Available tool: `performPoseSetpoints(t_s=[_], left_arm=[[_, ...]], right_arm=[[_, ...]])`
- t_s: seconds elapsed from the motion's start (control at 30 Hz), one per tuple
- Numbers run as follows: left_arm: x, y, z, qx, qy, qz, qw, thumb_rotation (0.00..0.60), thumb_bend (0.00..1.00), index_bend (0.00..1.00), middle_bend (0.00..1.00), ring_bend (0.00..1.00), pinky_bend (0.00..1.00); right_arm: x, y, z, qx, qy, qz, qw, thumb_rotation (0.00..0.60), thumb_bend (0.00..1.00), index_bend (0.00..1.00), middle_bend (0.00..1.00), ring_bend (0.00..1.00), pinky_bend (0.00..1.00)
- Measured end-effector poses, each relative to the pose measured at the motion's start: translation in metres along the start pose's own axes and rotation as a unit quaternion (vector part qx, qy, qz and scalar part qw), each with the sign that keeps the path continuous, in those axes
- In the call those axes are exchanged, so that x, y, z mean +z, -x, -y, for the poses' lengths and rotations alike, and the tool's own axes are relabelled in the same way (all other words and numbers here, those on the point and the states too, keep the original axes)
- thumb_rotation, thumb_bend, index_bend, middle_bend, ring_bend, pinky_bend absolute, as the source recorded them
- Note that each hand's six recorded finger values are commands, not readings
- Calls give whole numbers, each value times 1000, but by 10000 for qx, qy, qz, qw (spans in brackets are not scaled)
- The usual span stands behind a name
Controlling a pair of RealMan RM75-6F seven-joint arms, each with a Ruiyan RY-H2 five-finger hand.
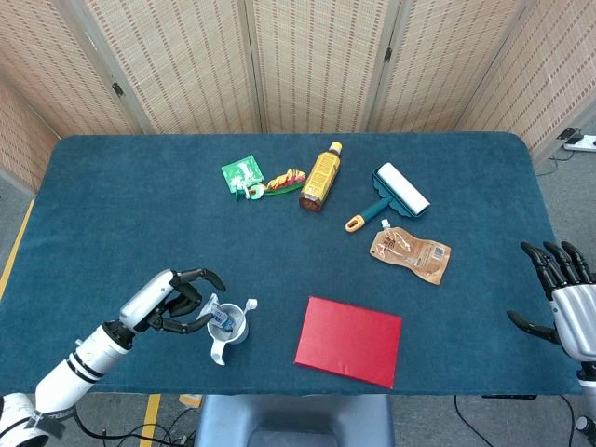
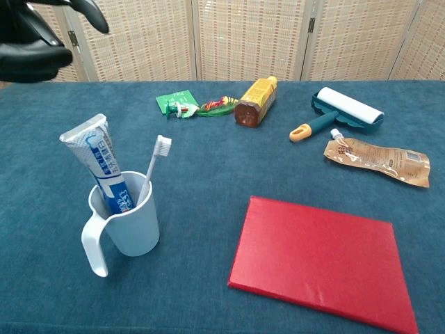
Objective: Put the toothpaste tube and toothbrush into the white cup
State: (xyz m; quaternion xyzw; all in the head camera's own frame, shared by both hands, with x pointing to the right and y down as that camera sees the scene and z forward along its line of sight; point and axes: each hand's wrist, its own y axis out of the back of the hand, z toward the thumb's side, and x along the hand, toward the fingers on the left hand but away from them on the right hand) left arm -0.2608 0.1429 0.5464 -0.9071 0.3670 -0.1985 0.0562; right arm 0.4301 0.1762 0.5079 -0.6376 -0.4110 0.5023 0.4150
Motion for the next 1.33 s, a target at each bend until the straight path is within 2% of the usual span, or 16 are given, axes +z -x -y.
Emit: performPoseSetpoints(t_s=[0.1,0.3,0.37,0.47,0.5,0.6,0.7,0.77,0.9,1.03,1.13,1.33], left_arm=[[-2,2,-16,240,-25,-70,9997,600,409,401,992,914,1000],[-22,9,-55,997,-143,-437,9940,600,409,429,857,758,978],[-33,13,-68,1253,-357,-630,9895,600,409,434,804,691,927],[-48,22,-82,1476,-861,-938,9808,600,410,428,729,579,772],[-53,25,-86,1516,-1044,-1039,9774,600,409,423,712,562,749],[-69,37,-96,1616,-1673,-1382,9627,600,409,401,640,491,644],[-84,51,-104,1697,-2278,-1723,9432,600,408,380,584,432,551],[-94,63,-108,1769,-2661,-1968,9269,600,406,364,556,402,492],[-110,93,-113,1968,-3299,-2448,8902,600,405,344,520,372,451],[-116,127,-110,2098,-3669,-2804,8618,600,404,339,505,360,449],[-115,144,-103,2149,-3825,-2935,8493,600,405,336,502,359,441],[-103,162,-85,2243,-3832,-2955,8459,600,405,334,499,359,435]], right_arm=[[0,0,0,-1,1,-2,10000,600,38,11,178,103,84],[0,0,2,68,-14,-4,10000,600,38,11,178,103,84],[0,0,4,109,-25,-12,9999,600,38,11,178,103,84],[0,1,6,151,-43,-27,9999,600,42,11,178,103,84],[0,1,7,165,-50,-32,9998,600,46,11,178,103,84],[0,2,9,216,-66,-40,9997,600,62,11,178,103,84],[-1,3,12,300,-71,-53,9995,600,73,11,178,103,84],[-1,4,14,352,-75,-66,9993,600,78,11,178,103,84],[-2,4,17,427,3,-92,9990,600,82,11,178,103,84],[-2,3,24,508,83,-147,9986,600,82,11,178,103,84],[-2,3,30,580,128,-152,9981,600,82,11,178,103,84],[-2,0,37,592,187,-76,9980,600,82,11,178,103,84]])
